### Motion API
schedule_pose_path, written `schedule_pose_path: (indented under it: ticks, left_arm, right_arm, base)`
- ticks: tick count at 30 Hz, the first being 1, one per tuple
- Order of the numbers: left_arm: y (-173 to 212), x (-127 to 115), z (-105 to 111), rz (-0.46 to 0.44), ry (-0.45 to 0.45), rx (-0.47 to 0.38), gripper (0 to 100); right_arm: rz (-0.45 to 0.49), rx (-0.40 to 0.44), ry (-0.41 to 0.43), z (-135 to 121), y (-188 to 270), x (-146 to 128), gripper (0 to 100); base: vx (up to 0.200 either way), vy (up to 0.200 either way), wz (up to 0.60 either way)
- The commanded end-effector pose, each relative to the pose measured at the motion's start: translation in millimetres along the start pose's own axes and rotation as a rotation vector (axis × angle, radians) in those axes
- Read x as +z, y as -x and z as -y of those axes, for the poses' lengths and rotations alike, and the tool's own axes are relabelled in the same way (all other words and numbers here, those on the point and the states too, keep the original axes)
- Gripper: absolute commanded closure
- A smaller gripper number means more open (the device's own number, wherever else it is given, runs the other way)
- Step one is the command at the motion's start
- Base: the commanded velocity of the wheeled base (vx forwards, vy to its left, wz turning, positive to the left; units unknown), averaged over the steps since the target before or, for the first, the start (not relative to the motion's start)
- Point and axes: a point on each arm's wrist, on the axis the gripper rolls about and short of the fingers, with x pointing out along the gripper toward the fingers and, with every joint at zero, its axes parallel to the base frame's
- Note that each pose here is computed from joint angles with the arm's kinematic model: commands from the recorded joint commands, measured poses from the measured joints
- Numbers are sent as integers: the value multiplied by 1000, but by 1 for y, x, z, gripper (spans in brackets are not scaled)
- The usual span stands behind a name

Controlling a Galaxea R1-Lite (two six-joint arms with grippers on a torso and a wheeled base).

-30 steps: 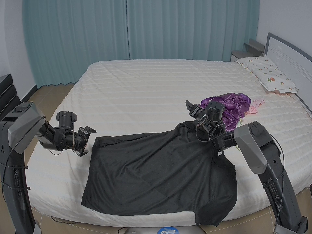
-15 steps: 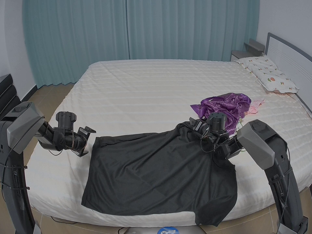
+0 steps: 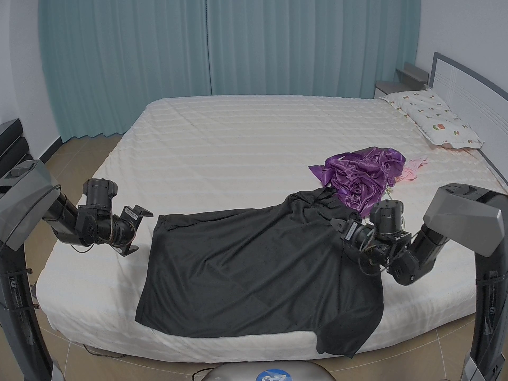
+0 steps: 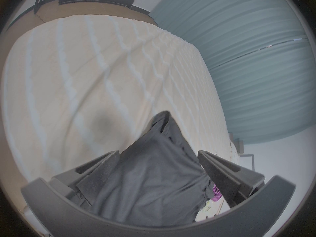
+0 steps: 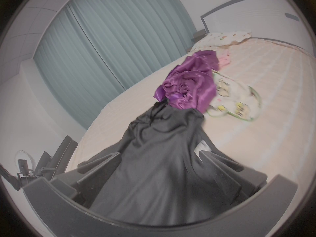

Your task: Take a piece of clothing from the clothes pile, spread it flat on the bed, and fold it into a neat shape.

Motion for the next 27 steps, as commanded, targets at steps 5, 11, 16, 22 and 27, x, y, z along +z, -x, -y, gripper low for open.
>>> schedule_pose_path:
  ticks: [5,11,16,22,27]
  left_arm:
    - [64,-51,-63,-203,-148,64,0]
    - [70,-65,-82,-253,-266,103,0]
    - [70,-67,-85,-255,-272,111,0]
    - [65,-73,-85,-275,-288,122,0]
    - [56,-86,-86,-242,-337,202,0]
  right_arm:
    - [-59,-14,-146,33,97,-12,0]
    - [-172,-45,-187,53,107,-39,0]
    - [-171,-37,-192,64,105,-53,0]
    - [-180,-43,-195,65,109,-54,0]
    - [-180,-48,-198,65,111,-54,0]
  base:
    - [0,0,0]
    - [0,0,0]
    - [0,0,0]
    - [0,0,0]
    - [0,0,0]
